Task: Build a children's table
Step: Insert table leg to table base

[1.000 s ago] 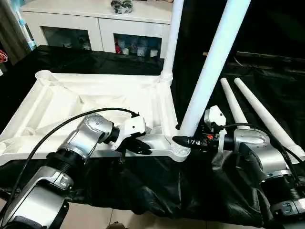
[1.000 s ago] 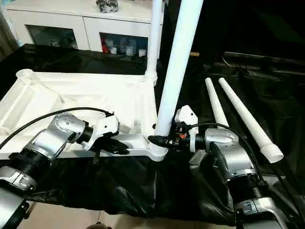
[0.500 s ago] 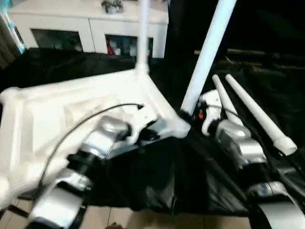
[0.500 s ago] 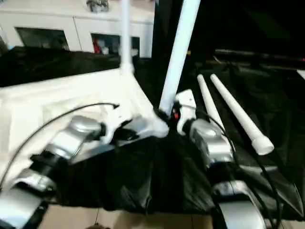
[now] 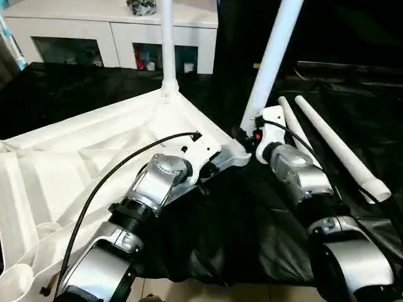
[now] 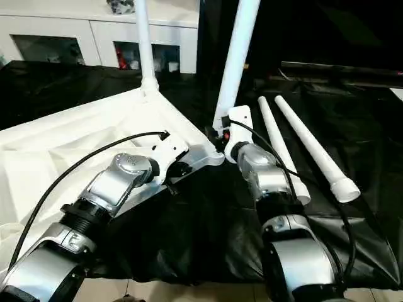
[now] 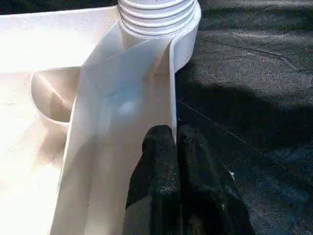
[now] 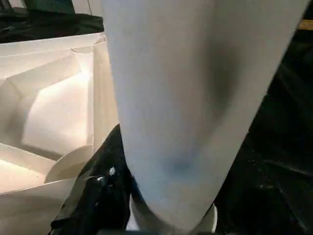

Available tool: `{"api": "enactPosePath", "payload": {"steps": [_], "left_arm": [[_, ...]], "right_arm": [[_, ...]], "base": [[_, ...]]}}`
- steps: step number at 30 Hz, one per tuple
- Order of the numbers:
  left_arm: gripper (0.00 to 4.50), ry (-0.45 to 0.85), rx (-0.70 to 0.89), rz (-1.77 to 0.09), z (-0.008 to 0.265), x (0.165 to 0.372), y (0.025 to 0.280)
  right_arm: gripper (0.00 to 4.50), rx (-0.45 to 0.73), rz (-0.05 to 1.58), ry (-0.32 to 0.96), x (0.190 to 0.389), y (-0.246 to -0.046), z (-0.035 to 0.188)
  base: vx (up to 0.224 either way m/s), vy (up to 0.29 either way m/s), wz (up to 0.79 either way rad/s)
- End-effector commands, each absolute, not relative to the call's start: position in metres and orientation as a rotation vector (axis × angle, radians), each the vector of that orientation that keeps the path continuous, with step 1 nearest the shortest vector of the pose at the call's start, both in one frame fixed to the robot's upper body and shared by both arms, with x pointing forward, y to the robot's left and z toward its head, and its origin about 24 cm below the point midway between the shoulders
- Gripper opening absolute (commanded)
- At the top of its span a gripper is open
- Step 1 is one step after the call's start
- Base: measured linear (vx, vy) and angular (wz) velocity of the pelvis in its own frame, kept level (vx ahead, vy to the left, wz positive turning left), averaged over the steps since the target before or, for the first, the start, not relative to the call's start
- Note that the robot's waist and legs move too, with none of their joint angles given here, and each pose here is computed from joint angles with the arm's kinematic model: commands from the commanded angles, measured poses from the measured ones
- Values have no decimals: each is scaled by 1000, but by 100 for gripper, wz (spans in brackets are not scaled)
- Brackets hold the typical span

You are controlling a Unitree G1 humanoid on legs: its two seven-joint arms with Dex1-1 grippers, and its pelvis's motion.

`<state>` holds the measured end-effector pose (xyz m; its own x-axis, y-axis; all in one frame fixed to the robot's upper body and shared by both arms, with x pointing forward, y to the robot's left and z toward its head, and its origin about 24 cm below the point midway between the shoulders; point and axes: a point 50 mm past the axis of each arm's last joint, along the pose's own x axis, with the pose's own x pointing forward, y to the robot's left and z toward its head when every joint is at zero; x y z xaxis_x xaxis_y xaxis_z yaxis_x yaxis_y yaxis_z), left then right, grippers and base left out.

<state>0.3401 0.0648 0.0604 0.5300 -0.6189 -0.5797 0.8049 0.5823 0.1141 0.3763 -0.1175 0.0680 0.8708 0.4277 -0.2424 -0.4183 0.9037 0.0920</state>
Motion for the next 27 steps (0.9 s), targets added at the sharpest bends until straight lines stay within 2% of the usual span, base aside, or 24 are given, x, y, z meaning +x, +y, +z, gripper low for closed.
{"api": "enactPosePath", "payload": {"steps": [1, 2, 3, 7, 9, 12, 13, 18, 19, 24, 27], "left_arm": [[0, 431, 416, -932, 81, 342, 49], [0, 428, 416, -944, 81, 342, 49], [0, 427, 415, -947, 81, 342, 49], [0, 417, 409, -992, 81, 339, 49], [0, 407, 415, -1020, 81, 338, 51], [0, 398, 419, -1046, 82, 337, 54], [0, 400, 416, -1051, 82, 337, 56], [0, 399, 422, -1105, 83, 335, 64], [0, 391, 430, -1152, 83, 333, 68], [0, 387, 431, -1240, 83, 329, 75], [0, 384, 428, -1320, 84, 325, 82]], "right_arm": [[187, 76, 480, 468, 356, -105, 22], [187, 83, 481, 465, 356, -104, 23], [222, 85, 481, 464, 356, -104, 23], [222, 109, 496, 415, 361, -103, 32], [263, 116, 532, 370, 364, -101, 40], [280, 137, 580, 323, 365, -99, 49], [304, 138, 594, 309, 365, -99, 51], [344, 88, 708, 257, 363, -105, 61], [344, 48, 776, 253, 359, -110, 62], [344, -7, 897, 256, 349, -120, 63], [344, -62, 1011, 280, 338, -133, 63]], "base": [[0, 0, 0], [0, 0, 0], [0, 0, 0], [0, 0, 0], [0, 0, 0], [0, 0, 0], [0, 0, 0], [0, 0, 0], [0, 0, 0], [0, 0, 0], [0, 0, 0]]}}
